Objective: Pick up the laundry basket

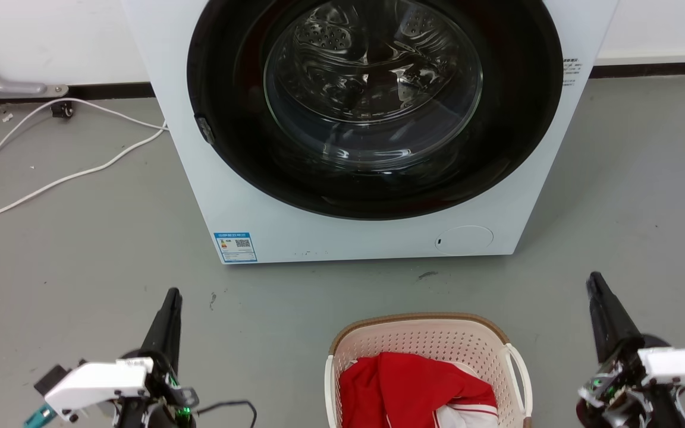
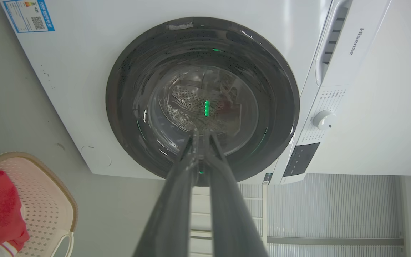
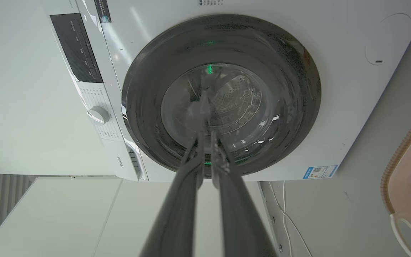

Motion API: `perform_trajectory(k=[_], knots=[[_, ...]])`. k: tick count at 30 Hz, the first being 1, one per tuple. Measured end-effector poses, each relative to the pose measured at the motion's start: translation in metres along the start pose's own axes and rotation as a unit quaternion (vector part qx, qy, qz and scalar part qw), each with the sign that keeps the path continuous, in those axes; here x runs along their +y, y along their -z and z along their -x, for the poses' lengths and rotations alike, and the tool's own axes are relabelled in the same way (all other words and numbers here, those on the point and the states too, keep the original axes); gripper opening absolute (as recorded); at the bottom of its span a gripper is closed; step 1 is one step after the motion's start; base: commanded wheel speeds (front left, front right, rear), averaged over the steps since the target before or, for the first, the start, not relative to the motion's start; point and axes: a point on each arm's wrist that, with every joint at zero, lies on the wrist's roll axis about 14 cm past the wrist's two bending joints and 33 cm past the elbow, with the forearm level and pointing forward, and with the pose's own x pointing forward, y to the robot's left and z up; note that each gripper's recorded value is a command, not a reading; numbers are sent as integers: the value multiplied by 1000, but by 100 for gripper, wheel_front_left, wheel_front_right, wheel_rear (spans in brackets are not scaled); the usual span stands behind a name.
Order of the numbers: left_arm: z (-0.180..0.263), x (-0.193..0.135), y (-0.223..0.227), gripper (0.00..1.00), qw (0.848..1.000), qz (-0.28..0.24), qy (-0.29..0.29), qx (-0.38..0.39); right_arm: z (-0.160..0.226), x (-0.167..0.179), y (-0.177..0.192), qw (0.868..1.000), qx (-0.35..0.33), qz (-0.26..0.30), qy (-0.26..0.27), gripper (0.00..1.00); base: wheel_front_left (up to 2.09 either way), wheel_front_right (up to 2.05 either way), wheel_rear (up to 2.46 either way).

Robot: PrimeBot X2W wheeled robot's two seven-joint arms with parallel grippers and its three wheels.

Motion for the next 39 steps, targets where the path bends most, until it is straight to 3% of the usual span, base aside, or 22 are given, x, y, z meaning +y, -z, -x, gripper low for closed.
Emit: perform_trajectory(k=[5, 9, 20, 27, 39], knots=[[12, 25, 1, 100, 999, 4, -37, -2, 13, -27, -1, 999, -4, -2, 40, 100, 0, 0, 0], [12, 22, -2, 100, 999, -10, -33, -11, 13, -25, -2, 999, -10, 14, 38, 100, 0, 0, 0], [9, 6, -8, 100, 995, -98, -17, -28, 9, -5, -3, 991, -16, 134, 11, 100, 0, 0, 0], [9, -1, -6, 100, 984, -174, -15, -31, 9, 7, 7, 974, -7, 227, -8, 100, 0, 0, 0], [13, -2, 6, 100, 953, -302, -23, -23, 14, 12, 19, 932, 4, 362, -24, 100, 0, 0, 0]])
